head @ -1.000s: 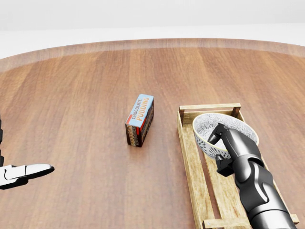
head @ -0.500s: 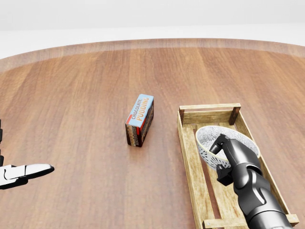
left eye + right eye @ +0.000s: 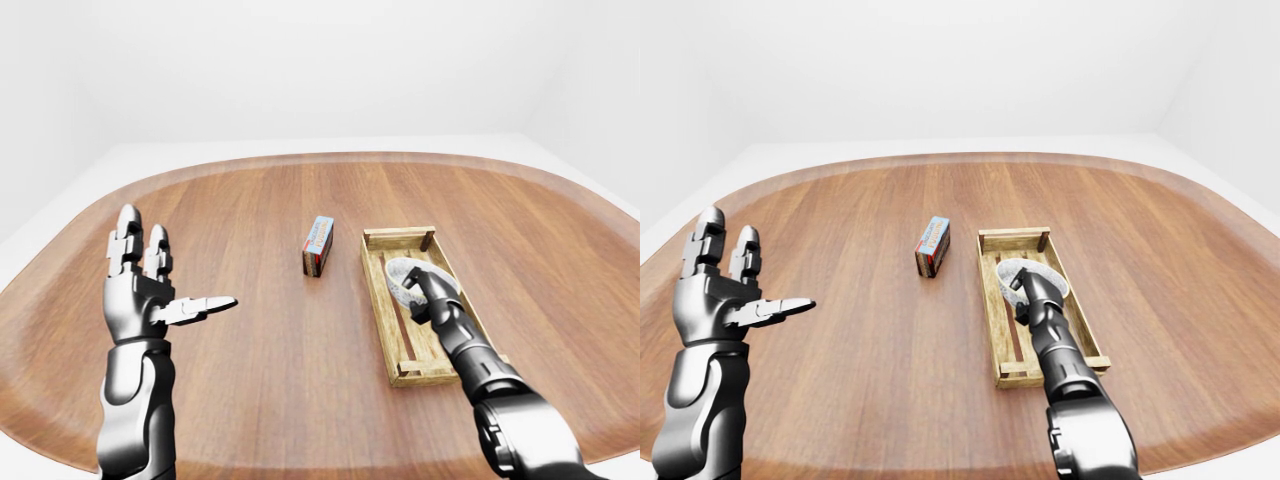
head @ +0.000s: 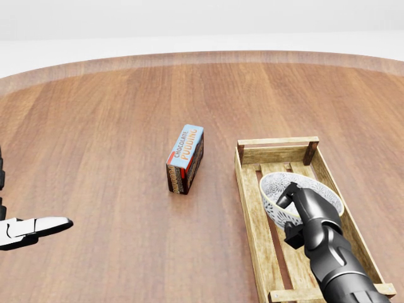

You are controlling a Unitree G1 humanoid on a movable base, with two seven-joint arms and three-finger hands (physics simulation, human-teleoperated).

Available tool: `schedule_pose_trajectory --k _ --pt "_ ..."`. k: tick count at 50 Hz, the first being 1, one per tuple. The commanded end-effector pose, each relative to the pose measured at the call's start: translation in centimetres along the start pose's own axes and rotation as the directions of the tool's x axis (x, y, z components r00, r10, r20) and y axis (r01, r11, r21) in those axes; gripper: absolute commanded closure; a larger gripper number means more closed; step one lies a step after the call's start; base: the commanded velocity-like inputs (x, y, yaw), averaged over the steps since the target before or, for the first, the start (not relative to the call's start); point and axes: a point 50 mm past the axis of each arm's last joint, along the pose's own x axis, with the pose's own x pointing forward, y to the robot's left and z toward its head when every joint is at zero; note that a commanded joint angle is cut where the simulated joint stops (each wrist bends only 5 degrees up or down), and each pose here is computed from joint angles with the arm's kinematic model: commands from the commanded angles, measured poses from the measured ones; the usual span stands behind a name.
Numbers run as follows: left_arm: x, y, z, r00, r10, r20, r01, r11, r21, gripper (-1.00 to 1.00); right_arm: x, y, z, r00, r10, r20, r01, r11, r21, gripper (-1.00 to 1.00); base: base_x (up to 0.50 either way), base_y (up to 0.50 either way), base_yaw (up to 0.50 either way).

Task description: Pick up the bowl on the left and put it in the tray.

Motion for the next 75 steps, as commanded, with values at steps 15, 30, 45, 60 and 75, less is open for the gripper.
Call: schedule_pose_trajectory --k 15,30,45,60,75 --pt "-0.1 0.0 -0.1 1.0 -0.002 -0.005 0.002 1.0 -0.001 -1.0 -0.3 1.4 -0.6 0.999 0.03 -0.027 -0.031 0.999 -0.027 -1.0 0.0 0.0 0.0" --pt "0.0 0.0 -0.2 1.0 -0.002 -0.007 0.002 1.0 0.0 -1.0 -0.3 0.4 0.4 0.999 0.016 0.032 -0.015 0.999 -0.032 -1.0 0.0 0.0 0.0" --pt "0.0 -0.1 -0.5 1.0 0.0 -0.02 0.0 1.0 -0.001 -1.0 -3.9 -1.3 5.8 0.946 0.029 0.324 0.031 0.983 -0.18 -1.0 0.0 0.0 0.0" --pt "0.0 -0.1 -0.5 1.0 0.0 -0.022 0.0 1.0 -0.002 -1.0 -10.8 -0.3 11.3 0.864 0.146 0.482 0.053 0.926 -0.374 -1.0 0.0 0.0 0.0" --pt "-0.1 -0.3 -0.4 1.0 -0.007 -0.017 0.007 1.0 -0.002 -1.0 -15.6 -1.7 14.1 0.851 0.101 0.515 0.164 0.881 -0.443 -1.0 0.0 0.0 0.0"
